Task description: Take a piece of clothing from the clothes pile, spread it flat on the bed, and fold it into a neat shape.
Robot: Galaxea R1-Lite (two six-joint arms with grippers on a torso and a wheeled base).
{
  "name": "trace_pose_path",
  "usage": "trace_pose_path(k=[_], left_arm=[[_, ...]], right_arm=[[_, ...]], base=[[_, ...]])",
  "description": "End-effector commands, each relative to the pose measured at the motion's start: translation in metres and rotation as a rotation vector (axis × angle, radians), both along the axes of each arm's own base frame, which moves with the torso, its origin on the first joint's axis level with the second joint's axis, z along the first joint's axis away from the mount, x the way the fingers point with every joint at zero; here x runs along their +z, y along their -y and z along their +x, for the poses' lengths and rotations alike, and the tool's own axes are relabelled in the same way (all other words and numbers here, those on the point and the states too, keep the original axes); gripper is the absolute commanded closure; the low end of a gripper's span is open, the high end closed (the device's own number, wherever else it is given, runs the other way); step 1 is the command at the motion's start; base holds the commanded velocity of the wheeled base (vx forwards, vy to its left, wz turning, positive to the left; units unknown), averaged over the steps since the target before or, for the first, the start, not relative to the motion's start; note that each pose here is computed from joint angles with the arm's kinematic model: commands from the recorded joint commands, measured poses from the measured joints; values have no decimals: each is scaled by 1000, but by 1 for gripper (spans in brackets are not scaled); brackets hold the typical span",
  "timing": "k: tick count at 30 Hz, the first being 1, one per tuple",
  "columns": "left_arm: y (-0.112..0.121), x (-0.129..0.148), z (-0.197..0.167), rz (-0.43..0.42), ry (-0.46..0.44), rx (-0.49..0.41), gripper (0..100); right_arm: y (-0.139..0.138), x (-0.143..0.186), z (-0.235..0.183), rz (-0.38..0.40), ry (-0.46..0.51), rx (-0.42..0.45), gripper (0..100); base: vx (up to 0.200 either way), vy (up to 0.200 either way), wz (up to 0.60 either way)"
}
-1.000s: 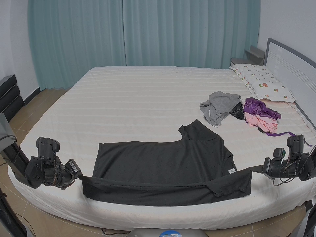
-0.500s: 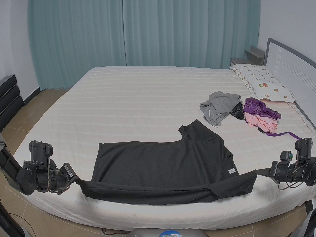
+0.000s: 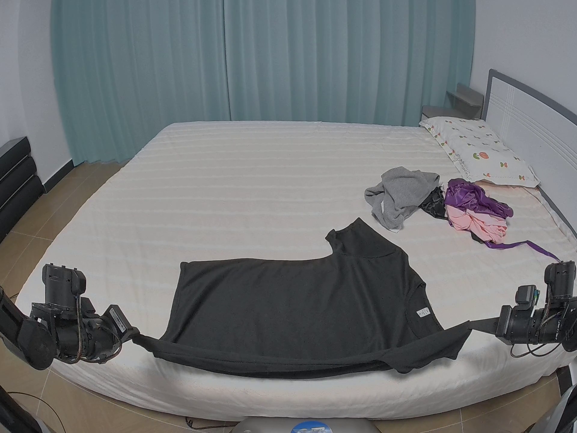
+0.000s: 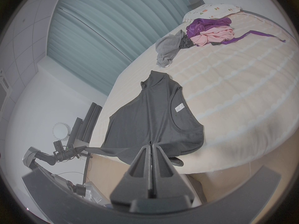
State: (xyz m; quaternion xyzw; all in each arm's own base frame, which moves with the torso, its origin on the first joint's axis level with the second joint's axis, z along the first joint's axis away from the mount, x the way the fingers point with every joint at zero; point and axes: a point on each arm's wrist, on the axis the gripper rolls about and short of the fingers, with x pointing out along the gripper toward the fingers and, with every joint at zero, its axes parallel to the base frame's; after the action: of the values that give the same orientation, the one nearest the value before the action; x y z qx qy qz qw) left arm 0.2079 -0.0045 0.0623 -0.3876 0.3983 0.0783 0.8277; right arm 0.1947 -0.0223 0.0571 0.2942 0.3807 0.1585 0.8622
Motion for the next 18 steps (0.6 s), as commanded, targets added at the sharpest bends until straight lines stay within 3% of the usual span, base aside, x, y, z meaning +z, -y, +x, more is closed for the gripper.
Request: trace_pose_path(k=[1, 9, 18], left_arm=[[0, -1, -5, 0, -9, 1, 100], [0, -1, -2, 0, -9, 3, 100], [0, -17, 43, -20, -38, 25, 100]], right_arm=[[-1, 2, -7, -5, 9, 4, 100], [0, 4, -3, -3, 17, -3, 100], [3, -1, 39, -7, 25, 7, 100]], base=[[0, 0, 0], [0, 0, 0], [0, 0, 0]])
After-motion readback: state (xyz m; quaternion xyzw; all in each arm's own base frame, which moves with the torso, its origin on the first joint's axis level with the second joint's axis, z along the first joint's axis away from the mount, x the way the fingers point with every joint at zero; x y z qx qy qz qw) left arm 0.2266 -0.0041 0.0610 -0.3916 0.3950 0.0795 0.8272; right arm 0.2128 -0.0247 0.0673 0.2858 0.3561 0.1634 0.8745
